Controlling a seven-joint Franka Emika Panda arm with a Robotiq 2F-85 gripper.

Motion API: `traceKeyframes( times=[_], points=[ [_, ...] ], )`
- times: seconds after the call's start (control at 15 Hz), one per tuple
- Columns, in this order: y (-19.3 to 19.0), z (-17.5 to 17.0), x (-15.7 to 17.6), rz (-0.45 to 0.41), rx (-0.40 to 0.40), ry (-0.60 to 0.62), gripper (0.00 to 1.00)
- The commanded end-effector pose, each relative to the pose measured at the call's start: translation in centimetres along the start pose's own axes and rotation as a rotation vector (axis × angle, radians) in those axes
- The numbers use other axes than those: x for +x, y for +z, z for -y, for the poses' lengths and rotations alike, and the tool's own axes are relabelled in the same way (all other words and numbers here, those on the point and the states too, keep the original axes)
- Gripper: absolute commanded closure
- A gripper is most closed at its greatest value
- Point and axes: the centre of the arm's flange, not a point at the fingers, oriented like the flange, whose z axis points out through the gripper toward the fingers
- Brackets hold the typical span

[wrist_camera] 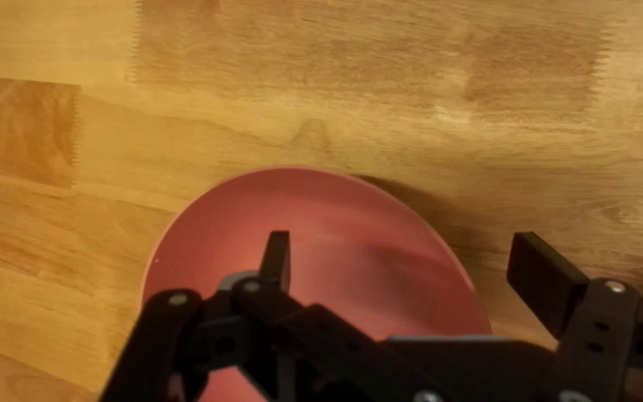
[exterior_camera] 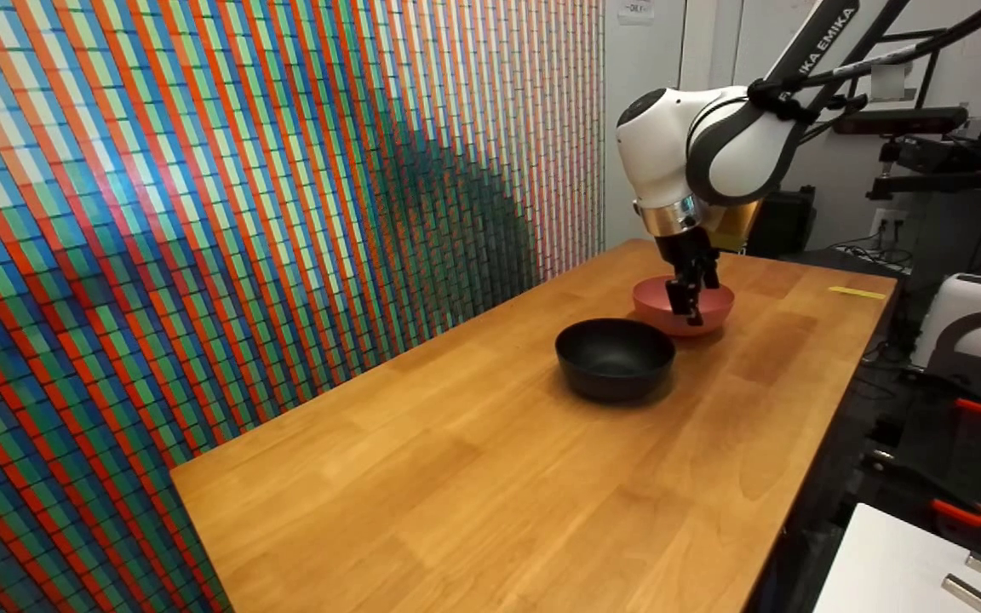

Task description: Put the right bowl in the left bowl

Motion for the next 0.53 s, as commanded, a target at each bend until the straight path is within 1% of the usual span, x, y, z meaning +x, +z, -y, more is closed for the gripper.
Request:
traceKeyframes(
  times=[0.0, 0.07, 0.13, 0.27, 0.33, 0.4, 0.47],
  points=[
    [1.5, 1.9, 1.0, -0.018, -0.056, -0.015, 0.0],
    [1.9, 2.4, 1.0, -0.018, -0.062, -0.02, 0.25],
    [2.2, 2.9, 0.9, -0.017, -0.066, -0.028, 0.26],
    [2.4, 3.4, 0.8, -0.014, -0.065, -0.03, 0.42],
    [2.3, 3.5, 0.8, -0.014, -0.065, -0.03, 0.51],
    [2.3, 3.5, 0.7, -0.013, -0.065, -0.029, 0.58],
    [2.2, 3.3, 0.7, -0.014, -0.064, -0.024, 0.67]
  ],
)
